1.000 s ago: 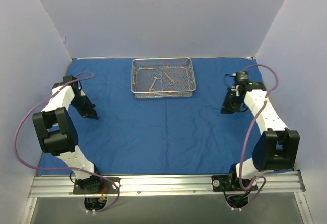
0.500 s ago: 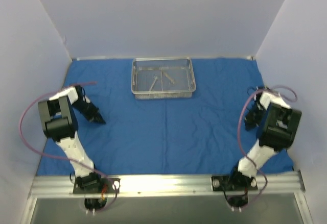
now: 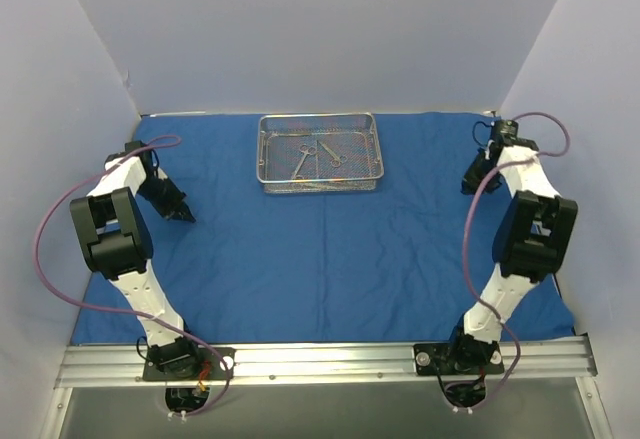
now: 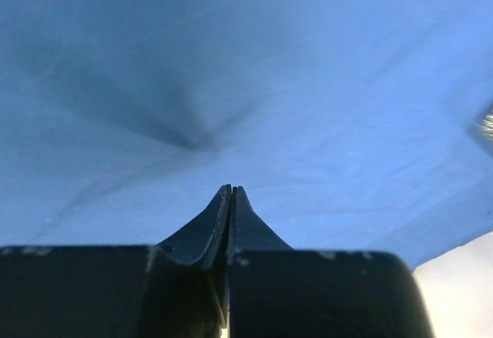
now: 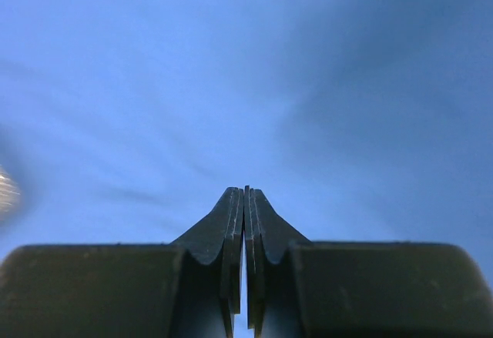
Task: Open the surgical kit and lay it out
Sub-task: Smooth out the surgical kit at the center of the board.
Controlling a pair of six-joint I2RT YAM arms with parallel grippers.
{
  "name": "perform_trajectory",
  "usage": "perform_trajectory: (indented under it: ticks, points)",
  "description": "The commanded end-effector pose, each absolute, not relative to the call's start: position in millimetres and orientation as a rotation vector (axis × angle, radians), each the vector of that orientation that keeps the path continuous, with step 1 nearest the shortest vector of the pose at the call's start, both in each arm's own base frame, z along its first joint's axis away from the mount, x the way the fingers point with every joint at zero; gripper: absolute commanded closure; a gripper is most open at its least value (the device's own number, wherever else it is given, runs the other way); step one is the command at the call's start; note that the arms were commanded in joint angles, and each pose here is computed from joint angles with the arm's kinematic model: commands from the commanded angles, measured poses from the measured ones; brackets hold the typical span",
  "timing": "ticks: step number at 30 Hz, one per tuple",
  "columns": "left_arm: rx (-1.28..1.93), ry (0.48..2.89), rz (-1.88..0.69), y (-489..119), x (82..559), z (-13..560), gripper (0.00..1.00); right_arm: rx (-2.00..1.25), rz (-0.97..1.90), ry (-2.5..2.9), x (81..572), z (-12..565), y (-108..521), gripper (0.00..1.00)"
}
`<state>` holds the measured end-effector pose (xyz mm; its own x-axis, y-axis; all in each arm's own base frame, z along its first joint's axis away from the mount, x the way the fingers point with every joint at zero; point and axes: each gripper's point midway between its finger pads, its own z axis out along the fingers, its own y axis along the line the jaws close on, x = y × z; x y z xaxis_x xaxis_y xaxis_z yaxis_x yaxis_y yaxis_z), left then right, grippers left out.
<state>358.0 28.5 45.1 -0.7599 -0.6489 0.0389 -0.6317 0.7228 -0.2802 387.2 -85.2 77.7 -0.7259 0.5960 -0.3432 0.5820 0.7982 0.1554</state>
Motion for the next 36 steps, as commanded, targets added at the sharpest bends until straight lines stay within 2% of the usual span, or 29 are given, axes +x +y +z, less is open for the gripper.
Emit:
perform_trajectory:
  ticks: [1, 3, 7, 12, 18, 21, 24, 28, 31, 35, 36]
  points:
    - [-0.959, 2.804, -0.451, 29.3, 379.4, 68.9, 0.98, 0.889, 0.344, 2.554, 438.7, 67.6, -57.9, 1.00]
    - [-0.957, 2.808, -0.449, 31.0, 384.5, 64.9, 0.98, 0.891, 0.418, 2.564, 454.2, 49.8, -52.6, 1.00]
    - [-0.995, 2.830, -0.422, 38.6, 390.7, 48.9, 0.98, 0.920, 0.384, 2.620, 466.7, 21.6, -62.8, 1.00]
    - [-1.081, 2.911, -0.340, 52.4, 384.2, 17.5, 0.98, 0.973, 0.153, 2.715, 448.9, -9.9, -98.7, 1.00]
    - [-1.152, 2.920, -0.287, 74.2, 374.8, 5.7, 0.98, 0.996, -0.226, 2.729, 423.6, 3.5, -154.1, 1.00]
    - [-1.125, 2.893, -0.239, 82.3, 377.7, 20.3, 0.98, 0.948, -0.264, 2.718, 427.2, 22.4, -153.9, 1.00]
    - [-1.091, 2.852, -0.201, 84.4, 378.0, 49.7, 0.98, 0.890, -0.237, 2.676, 439.7, 50.3, -139.9, 1.00]
    - [-1.053, 2.819, -0.080, 94.0, 363.0, 77.6, 0.98, 0.728, -0.010, 2.663, 456.5, 79.4, -71.6, 1.00]
    - [-1.071, 2.846, 0.051, 109.2, 333.9, 72.0, 0.98, 0.648, 0.236, 2.689, 448.3, 80.0, -15.3, 1.00]
    - [-1.181, 2.876, 0.015, 112.1, 297.6, 52.1, 0.98, 0.604, 0.506, 2.709, 427.9, 68.0, 52.0, 1.00]
    - [-1.209, 2.888, 0.003, 110.2, 288.3, 42.6, 0.98, 0.626, 0.552, 2.754, 409.9, 51.8, 59.4, 1.00]
